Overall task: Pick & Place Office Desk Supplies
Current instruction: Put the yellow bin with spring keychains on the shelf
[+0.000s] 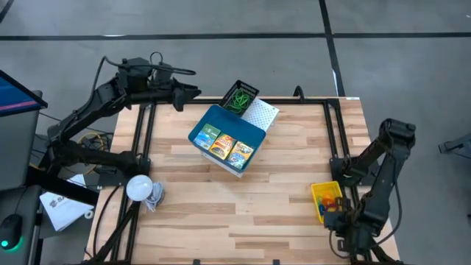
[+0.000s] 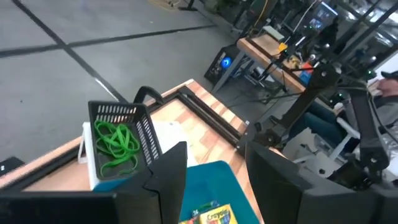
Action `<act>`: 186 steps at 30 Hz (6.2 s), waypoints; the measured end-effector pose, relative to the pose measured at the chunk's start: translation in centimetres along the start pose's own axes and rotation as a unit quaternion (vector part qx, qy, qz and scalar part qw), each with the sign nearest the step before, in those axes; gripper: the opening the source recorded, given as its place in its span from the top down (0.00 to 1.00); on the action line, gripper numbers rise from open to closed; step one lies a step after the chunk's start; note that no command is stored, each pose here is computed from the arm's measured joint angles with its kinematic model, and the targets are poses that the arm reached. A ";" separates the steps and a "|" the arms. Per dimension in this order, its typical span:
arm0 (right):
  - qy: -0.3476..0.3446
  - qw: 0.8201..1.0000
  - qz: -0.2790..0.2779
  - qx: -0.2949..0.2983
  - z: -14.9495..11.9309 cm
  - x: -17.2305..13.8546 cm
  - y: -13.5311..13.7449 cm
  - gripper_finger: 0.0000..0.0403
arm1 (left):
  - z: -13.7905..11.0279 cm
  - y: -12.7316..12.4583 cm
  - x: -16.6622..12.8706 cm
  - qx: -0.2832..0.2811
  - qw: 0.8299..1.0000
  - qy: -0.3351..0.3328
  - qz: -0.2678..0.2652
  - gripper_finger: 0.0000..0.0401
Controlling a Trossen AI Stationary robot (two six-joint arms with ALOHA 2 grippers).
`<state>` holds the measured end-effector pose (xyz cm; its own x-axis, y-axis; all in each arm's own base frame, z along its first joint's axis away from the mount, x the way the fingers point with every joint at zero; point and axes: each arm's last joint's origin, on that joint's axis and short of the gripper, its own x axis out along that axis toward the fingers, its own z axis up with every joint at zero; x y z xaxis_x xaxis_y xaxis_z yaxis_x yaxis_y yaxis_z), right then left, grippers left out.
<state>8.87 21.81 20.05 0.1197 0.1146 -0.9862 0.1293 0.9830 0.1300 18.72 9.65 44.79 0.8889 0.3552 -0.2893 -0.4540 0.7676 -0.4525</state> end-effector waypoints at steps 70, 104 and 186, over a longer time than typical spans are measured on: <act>-0.283 0.859 -0.029 0.426 18.1 -15.2 -22.8 1.00 | -0.2 -1.5 -3.8 0.019 0.998 -0.028 -0.045 0.60; -0.021 0.971 0.011 0.238 19.2 -13.4 -25.8 1.00 | -1.1 -1.4 -7.2 0.040 0.997 -0.003 -0.066 0.60; -0.066 0.814 0.099 0.568 9.4 -3.8 -4.3 0.60 | -2.7 -3.7 -3.6 0.039 0.993 0.068 -0.091 0.60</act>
<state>17.08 15.76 24.22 0.3440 0.1648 -0.9244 0.9131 0.1708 0.3702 17.06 4.09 45.21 0.9369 0.1356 -0.3221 -0.2758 0.8529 -0.4433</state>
